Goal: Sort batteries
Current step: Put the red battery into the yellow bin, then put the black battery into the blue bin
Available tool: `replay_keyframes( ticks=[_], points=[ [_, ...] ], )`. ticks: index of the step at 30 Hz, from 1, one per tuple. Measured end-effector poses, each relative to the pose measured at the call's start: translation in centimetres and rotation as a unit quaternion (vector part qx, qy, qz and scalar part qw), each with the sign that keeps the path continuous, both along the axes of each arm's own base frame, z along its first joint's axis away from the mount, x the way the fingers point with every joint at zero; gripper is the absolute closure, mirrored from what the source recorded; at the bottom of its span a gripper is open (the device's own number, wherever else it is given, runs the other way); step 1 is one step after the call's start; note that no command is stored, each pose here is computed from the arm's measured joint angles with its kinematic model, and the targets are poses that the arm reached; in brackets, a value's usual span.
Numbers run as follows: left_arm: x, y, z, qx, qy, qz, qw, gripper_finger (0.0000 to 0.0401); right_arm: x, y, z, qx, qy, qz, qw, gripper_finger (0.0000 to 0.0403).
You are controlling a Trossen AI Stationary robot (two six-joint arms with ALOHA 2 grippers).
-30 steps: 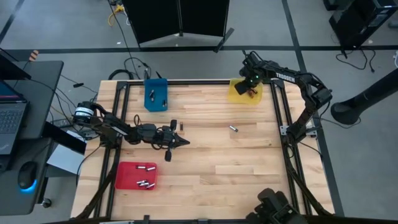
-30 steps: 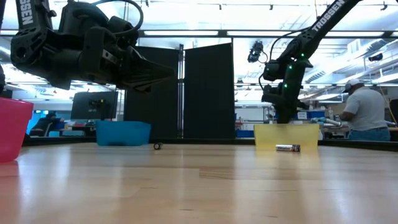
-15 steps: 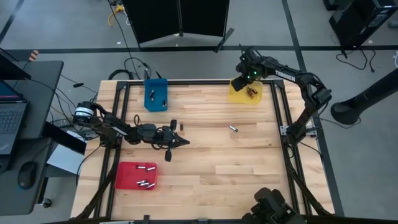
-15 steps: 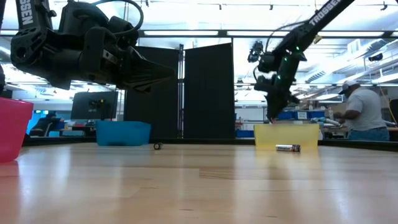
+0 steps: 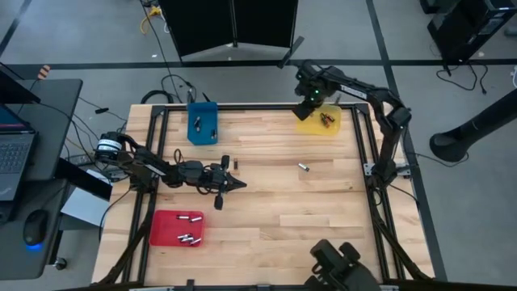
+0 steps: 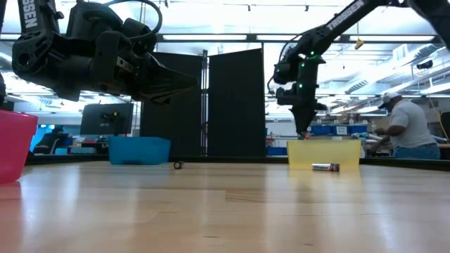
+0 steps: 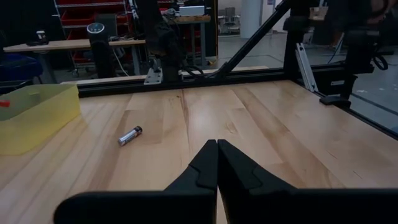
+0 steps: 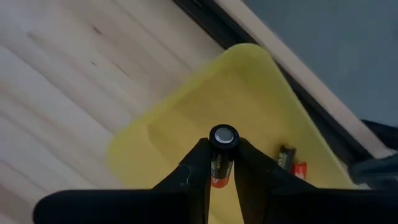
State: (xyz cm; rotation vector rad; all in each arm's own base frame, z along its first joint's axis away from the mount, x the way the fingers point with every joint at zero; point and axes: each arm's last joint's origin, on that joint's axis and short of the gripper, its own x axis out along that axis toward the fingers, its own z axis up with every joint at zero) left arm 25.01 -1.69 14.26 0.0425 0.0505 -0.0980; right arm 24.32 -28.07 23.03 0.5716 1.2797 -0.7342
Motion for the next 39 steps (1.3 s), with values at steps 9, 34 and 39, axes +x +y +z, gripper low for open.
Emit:
replay_keyframes(
  ticks=[9, 34, 39],
  points=[
    [0.0, 0.0, 0.0, 0.002, 0.000, 0.000, 1.000, 0.0389, 0.1, -0.5, -4.5, 0.059, 0.048, -0.002, 0.997, 0.0343],
    [0.0, 0.0, 0.0, 0.002, 0.000, 0.000, 1.000, 0.0389, 0.2, -2.0, -7.8, 0.059, 0.069, -0.004, 0.996, 0.0274],
    [0.0, 0.0, 0.0, 0.002, 0.000, 0.000, 1.000, 0.0389, 0.0, -1.9, -7.8, 0.051, 0.090, -0.010, 0.995, 0.0225]
  ],
)
